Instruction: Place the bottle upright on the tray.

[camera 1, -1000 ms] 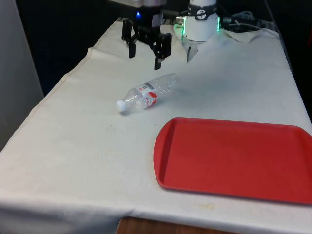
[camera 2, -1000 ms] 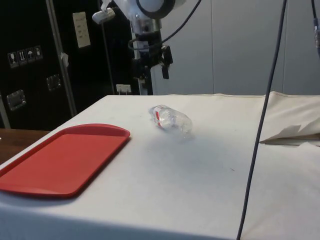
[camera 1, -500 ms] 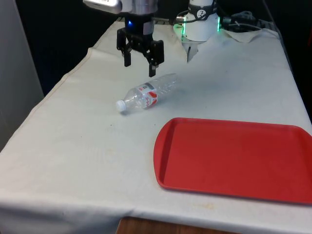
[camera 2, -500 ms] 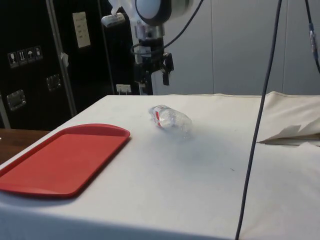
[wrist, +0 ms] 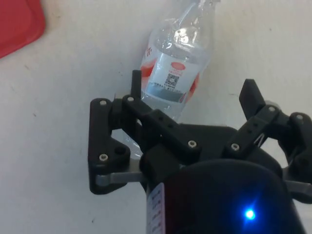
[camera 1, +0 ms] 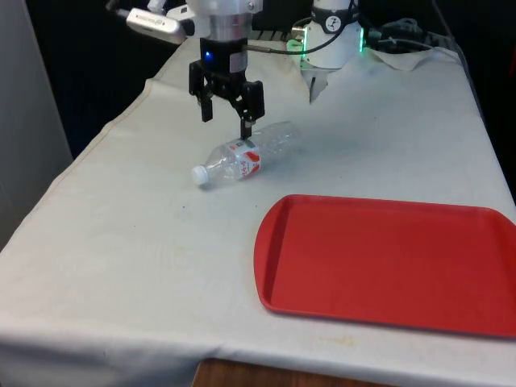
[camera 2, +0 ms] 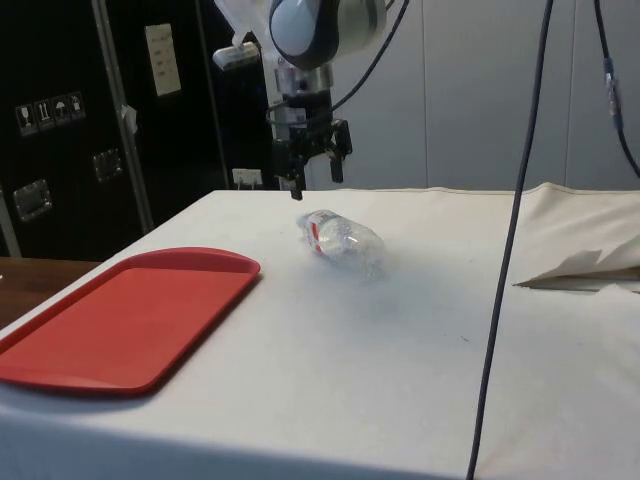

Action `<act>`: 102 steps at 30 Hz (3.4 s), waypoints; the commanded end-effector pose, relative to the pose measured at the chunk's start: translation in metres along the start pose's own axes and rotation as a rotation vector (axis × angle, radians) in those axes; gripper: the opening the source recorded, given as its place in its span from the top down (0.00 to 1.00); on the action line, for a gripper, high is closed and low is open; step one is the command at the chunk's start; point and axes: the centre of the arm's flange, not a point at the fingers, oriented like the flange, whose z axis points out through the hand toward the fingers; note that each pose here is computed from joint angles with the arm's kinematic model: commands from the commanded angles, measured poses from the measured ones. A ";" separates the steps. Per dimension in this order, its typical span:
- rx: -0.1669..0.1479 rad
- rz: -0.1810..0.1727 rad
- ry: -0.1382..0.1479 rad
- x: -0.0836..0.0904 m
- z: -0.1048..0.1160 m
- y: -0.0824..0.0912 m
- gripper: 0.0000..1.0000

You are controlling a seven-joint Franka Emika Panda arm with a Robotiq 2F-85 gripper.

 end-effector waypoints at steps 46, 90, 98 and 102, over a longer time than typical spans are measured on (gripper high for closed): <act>0.007 0.005 -0.074 0.019 0.034 0.004 0.00; 0.071 -0.026 -0.280 0.055 0.035 0.019 0.00; 0.080 -0.059 -0.337 0.053 0.030 0.021 0.00; 0.083 -0.068 -0.364 0.052 0.029 0.020 0.00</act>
